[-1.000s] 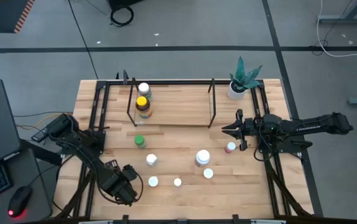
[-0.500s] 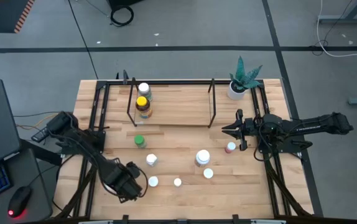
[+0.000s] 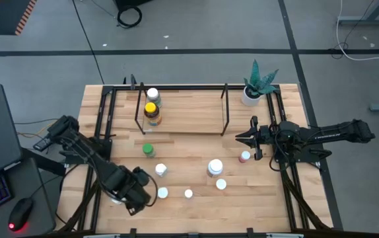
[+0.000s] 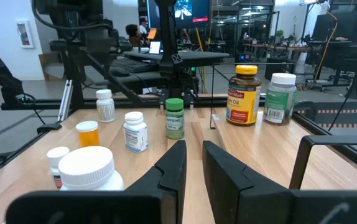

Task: Pick and place medicine bottles onto shelf by color
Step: Put the bottom white green pill bottle on the shelf

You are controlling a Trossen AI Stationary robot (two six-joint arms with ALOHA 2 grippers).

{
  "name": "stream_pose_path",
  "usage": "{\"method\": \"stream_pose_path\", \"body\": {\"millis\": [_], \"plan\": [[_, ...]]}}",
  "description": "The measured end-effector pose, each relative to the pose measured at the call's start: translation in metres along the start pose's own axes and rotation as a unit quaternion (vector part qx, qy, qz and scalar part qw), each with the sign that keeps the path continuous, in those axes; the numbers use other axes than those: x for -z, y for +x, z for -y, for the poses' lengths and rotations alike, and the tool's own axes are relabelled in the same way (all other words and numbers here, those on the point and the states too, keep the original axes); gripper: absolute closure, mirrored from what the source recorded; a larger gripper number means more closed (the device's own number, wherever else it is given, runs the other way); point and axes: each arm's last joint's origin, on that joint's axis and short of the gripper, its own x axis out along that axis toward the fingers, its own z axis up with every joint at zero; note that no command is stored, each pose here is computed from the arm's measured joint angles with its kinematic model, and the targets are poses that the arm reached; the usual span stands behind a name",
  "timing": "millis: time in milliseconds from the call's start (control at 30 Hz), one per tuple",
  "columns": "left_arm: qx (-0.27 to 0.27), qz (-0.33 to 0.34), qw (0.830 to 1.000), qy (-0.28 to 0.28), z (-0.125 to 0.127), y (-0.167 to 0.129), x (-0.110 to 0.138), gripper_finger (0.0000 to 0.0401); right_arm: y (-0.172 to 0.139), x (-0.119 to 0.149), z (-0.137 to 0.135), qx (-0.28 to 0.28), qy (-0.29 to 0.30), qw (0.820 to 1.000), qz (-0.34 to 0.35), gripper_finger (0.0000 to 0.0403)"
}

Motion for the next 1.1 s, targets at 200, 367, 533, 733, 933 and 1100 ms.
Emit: {"method": "stream_pose_path", "body": {"millis": [200, 367, 533, 733, 933, 1100], "plan": [[-0.047, -0.01, 0.999, -0.016, -0.003, 0.011, 0.022, 0.0167, 0.0, 0.0, 0.0, 0.0, 0.0, 1.0, 0.0, 0.0341], [-0.064, -0.005, 0.998, -0.013, -0.003, 0.017, 0.034, 0.0156, 0.0, 0.0, 0.0, 0.0, 0.0, 1.0, 0.0, 0.0341], [-0.068, -0.005, 0.998, -0.016, -0.003, 0.021, 0.04, 0.0166, 0.0, 0.0, 0.0, 0.0, 0.0, 1.0, 0.001, 0.0341], [-0.068, -0.003, 0.997, -0.024, -0.003, 0.021, 0.04, 0.0184, 0.0, 0.0, 0.0, 0.0, 0.0, 1.0, 0.001, 0.0341], [-0.043, 0.001, 0.999, -0.025, 0.002, 0.022, 0.04, 0.0193, 0.0, 0.0, 0.0, 0.0, 0.0, 1.0, 0.001, 0.0341], [-0.034, 0.007, 0.999, -0.031, 0.006, 0.023, 0.047, 0.0194, 0.0, 0.0, 0.0, 0.0, 0.0, 1.0, 0.001, 0.0341]]}}
